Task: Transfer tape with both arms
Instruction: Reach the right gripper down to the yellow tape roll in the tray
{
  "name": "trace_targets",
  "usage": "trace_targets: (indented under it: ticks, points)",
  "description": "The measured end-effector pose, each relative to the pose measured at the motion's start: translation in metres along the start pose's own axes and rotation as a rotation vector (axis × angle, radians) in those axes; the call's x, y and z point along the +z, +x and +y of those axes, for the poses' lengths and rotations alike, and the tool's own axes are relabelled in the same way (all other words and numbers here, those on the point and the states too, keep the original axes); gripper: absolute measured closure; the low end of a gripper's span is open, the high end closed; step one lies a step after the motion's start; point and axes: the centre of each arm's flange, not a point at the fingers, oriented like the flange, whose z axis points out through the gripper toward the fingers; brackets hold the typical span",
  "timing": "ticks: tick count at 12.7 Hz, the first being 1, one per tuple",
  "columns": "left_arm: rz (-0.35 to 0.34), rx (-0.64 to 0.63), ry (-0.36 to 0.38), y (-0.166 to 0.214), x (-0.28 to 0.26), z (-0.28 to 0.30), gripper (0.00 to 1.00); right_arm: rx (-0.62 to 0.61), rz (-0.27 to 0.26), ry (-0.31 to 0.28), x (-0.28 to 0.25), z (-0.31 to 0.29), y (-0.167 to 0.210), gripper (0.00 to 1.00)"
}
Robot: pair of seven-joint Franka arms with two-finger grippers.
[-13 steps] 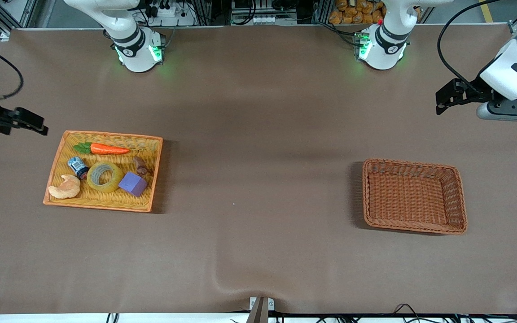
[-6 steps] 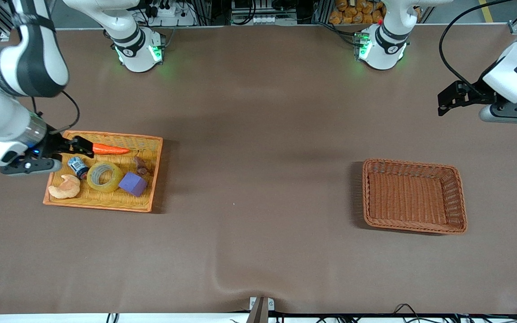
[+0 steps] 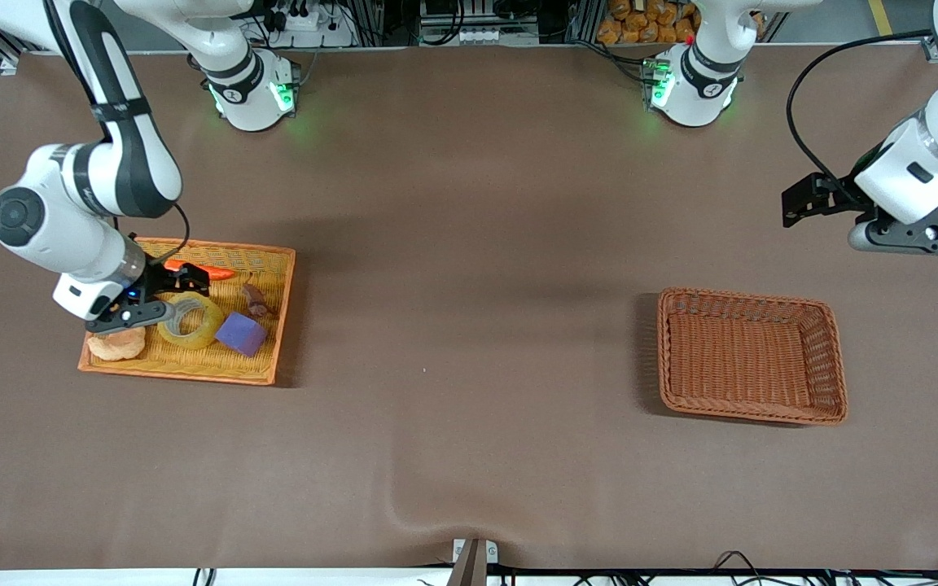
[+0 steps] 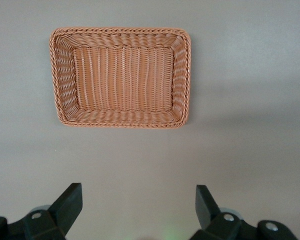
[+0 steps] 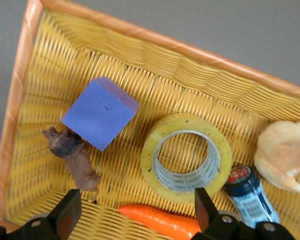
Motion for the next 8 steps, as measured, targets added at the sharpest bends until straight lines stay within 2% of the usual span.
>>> trace_targets:
  ticks: [3, 8]
  points:
    - [-0.013, 0.004, 0.0, 0.004, 0.007, 0.002, 0.0, -0.061, 0.014, -0.008, 0.034, 0.005, -0.008, 0.0]
    - [-0.046, 0.008, 0.0, 0.014, 0.026, 0.004, 0.0, -0.075, -0.012, -0.004, 0.098, 0.021, -0.02, 0.0]
